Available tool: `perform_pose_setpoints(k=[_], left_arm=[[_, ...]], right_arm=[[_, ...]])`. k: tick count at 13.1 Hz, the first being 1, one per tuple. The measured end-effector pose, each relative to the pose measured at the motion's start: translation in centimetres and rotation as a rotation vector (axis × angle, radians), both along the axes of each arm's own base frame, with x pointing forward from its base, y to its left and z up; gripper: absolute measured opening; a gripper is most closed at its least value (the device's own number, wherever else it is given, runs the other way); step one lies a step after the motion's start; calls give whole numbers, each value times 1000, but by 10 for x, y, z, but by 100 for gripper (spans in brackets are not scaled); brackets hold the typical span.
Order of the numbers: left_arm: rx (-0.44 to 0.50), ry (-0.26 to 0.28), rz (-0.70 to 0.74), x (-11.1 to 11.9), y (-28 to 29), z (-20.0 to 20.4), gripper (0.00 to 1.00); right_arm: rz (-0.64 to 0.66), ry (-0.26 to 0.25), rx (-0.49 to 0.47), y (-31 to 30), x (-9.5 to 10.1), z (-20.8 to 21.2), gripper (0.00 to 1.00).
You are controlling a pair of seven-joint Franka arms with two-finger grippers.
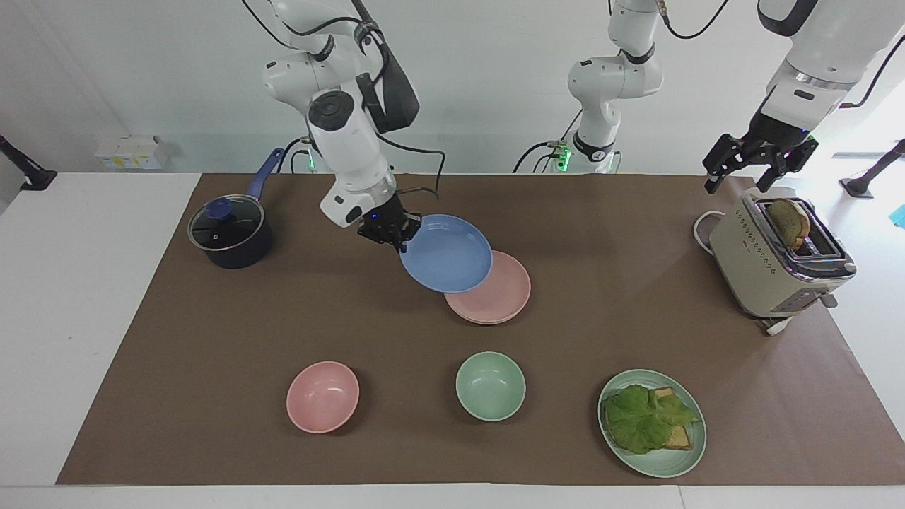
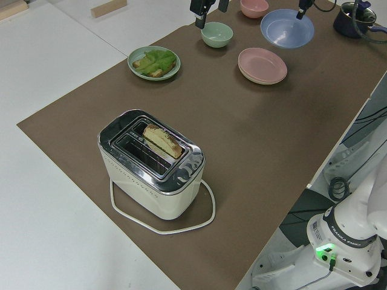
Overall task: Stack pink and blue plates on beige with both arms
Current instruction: 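Carry the blue plate over the pink plate stack, then lower the blue plate onto the pink plate and release it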
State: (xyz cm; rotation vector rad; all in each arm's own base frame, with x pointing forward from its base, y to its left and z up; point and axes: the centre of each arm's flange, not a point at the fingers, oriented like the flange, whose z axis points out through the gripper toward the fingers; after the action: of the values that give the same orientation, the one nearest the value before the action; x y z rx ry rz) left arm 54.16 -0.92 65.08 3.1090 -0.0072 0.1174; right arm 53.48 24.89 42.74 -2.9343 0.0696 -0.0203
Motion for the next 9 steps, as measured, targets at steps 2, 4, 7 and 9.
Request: perform_pose_setpoints(k=[2, 4, 7, 9], left_arm=[[0, 0, 0, 0, 0, 0, 100], [0, 0, 0, 0, 0, 0, 100], [0, 0, 0, 0, 0, 0, 100], [0, 0, 0, 0, 0, 0, 100]], right_arm=[[-9, -11, 0, 29, -2, -24, 5], [0, -11, -5, 41, -3, -39, 5], [19, -7, -12, 55, -6, -55, 5], [22, -21, -11, 61, -4, -67, 5]])
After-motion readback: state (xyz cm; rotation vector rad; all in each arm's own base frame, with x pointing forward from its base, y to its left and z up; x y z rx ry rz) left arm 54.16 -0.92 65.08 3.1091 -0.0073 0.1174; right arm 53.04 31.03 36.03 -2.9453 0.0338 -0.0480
